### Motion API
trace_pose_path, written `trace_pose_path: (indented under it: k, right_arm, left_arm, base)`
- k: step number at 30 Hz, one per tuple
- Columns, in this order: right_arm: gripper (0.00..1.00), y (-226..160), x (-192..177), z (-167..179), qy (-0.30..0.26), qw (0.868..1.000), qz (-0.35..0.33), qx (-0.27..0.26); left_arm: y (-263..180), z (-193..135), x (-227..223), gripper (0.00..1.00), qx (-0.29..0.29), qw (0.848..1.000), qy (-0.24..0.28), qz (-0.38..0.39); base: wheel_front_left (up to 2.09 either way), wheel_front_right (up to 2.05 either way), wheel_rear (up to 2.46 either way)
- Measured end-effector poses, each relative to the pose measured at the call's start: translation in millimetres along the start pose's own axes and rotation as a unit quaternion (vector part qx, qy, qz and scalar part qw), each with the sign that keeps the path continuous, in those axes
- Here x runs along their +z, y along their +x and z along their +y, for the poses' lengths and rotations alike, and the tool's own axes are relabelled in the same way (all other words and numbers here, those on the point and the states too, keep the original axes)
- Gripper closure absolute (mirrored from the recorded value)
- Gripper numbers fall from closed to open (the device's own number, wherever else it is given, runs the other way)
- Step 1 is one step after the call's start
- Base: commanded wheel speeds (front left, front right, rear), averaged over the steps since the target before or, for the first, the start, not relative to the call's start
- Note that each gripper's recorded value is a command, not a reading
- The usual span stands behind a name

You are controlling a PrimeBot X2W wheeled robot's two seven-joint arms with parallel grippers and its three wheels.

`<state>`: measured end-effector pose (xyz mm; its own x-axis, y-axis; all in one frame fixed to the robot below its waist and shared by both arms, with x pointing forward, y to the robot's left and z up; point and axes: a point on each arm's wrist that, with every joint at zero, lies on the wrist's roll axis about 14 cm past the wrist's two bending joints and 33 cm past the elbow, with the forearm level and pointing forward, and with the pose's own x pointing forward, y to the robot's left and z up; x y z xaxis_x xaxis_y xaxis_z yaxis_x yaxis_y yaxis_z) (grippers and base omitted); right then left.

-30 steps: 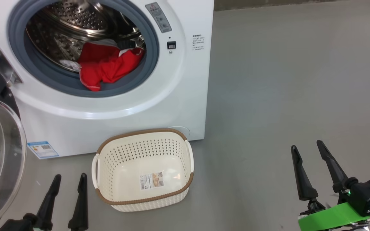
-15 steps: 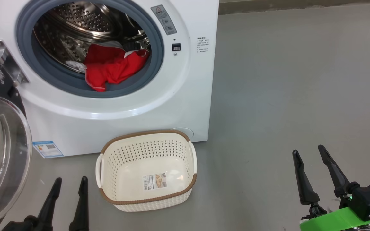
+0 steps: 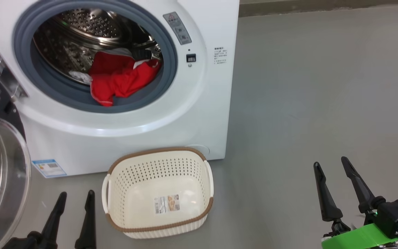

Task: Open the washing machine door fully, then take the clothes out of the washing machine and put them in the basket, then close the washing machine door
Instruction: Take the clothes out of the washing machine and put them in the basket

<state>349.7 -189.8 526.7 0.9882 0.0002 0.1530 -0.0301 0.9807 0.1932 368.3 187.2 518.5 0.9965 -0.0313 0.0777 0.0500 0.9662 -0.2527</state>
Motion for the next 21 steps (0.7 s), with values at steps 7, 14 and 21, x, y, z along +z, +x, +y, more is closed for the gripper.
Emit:
trace_pose_path:
  k: [7,14,21]
  right_arm:
    - [0.00,1,-2,1,0.000,1.000,0.004,0.001]
    - [0.00,2,-4,2,0.001,1.000,0.005,0.003]
    - [0.00,3,-5,3,0.001,1.000,0.007,0.005]
  left_arm:
    - [1,3,11,0.00,0.008,1.000,-0.011,-0.026]
    - [1,3,11,0.00,0.009,1.000,-0.007,-0.026]
    - [0,4,11,0.00,0.011,1.000,-0.007,-0.028]
  base:
    - [1.72,-1.72,0.00]
    - [0.80,-0.80,0.00]
    - [0.05,-0.05,0.00]
